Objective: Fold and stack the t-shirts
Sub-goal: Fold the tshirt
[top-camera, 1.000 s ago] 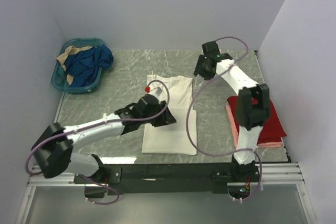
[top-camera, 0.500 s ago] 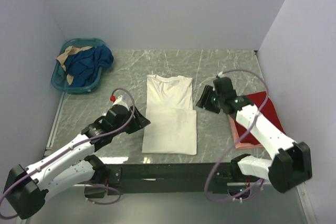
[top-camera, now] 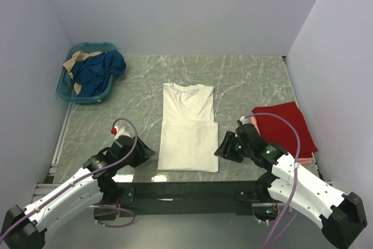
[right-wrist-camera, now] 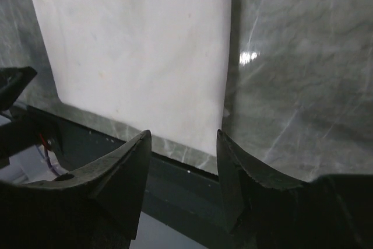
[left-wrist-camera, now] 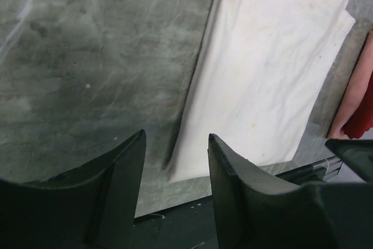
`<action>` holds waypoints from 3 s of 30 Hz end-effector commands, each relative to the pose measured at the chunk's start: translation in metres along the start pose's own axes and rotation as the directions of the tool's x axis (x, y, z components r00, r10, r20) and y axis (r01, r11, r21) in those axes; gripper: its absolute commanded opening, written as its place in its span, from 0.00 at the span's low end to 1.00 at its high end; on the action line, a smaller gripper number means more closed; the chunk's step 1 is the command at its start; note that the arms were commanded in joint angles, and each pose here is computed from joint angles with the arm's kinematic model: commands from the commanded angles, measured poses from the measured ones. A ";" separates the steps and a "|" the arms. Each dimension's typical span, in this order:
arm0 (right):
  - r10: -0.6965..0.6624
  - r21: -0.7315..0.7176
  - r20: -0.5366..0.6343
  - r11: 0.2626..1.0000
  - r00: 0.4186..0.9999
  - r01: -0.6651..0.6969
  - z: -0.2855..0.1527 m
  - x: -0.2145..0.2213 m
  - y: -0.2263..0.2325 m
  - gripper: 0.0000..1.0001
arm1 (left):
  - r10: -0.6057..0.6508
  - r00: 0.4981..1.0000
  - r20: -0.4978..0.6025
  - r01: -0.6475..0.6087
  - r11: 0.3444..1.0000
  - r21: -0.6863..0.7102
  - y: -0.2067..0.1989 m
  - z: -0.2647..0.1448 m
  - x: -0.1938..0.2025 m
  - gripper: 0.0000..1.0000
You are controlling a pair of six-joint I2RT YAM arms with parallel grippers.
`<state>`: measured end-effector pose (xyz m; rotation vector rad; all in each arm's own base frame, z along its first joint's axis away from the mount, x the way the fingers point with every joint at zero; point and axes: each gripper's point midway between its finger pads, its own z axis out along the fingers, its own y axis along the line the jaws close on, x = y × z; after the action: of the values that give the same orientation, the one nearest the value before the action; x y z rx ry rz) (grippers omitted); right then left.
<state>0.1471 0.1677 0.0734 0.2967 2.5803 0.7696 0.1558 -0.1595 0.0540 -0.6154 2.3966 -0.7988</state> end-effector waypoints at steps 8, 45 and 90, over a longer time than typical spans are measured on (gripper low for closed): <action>0.039 0.006 -0.174 0.999 0.984 -0.038 0.005 0.054 -0.009 0.55 | -0.075 0.997 -0.031 0.073 0.996 -0.045 0.017 -0.003 0.012 0.51; 0.085 -0.001 -0.191 0.996 0.978 -0.087 0.018 0.067 -0.018 0.54 | -0.020 0.987 -0.161 0.016 1.000 -0.025 0.016 0.011 0.067 0.54; -0.043 -0.038 -0.039 0.998 0.998 0.041 -0.025 0.032 -0.002 0.00 | 0.105 0.986 -0.129 -0.092 0.991 0.100 -0.042 -0.026 0.056 0.01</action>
<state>0.0940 0.1690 0.0571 0.2481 2.6667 0.8716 0.0965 -0.2127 0.0621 -0.4211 2.5317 -0.9633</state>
